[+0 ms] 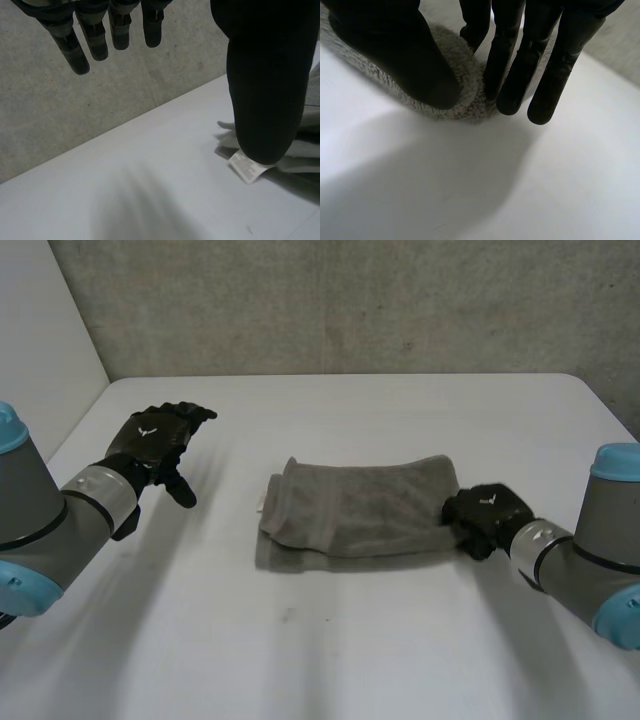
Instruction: Fold the towel.
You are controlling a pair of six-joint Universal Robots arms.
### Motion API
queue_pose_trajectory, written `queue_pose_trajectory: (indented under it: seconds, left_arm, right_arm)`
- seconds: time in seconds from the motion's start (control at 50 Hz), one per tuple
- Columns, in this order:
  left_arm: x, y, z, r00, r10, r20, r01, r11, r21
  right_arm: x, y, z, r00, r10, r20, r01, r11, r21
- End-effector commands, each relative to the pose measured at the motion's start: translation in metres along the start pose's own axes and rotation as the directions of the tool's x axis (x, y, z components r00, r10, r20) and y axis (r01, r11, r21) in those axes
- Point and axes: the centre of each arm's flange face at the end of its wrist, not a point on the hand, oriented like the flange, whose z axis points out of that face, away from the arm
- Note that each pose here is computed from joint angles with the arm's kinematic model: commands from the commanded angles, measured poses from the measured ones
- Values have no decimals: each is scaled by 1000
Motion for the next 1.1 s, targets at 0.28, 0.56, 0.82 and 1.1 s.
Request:
queue_pose_trajectory:
  seconds: [0.28,0.56,0.82,1.1]
  left_arm:
    - [-3,-9,-13,1000,4,17,-4,1000,13]
    - [-2,-33,-1,1000,5,11,-6,996,85]
    - [77,-16,27,965,-226,-130,215,972,-91]
    - [85,55,26,984,-162,72,176,943,-283]
  right_arm:
    - [-181,-116,28,888,-274,369,166,940,299]
    - [-152,-142,9,908,-131,397,32,969,245]
    - [-65,-102,10,935,304,185,-328,937,118]
    - [-98,-63,52,926,313,211,-299,950,-92]
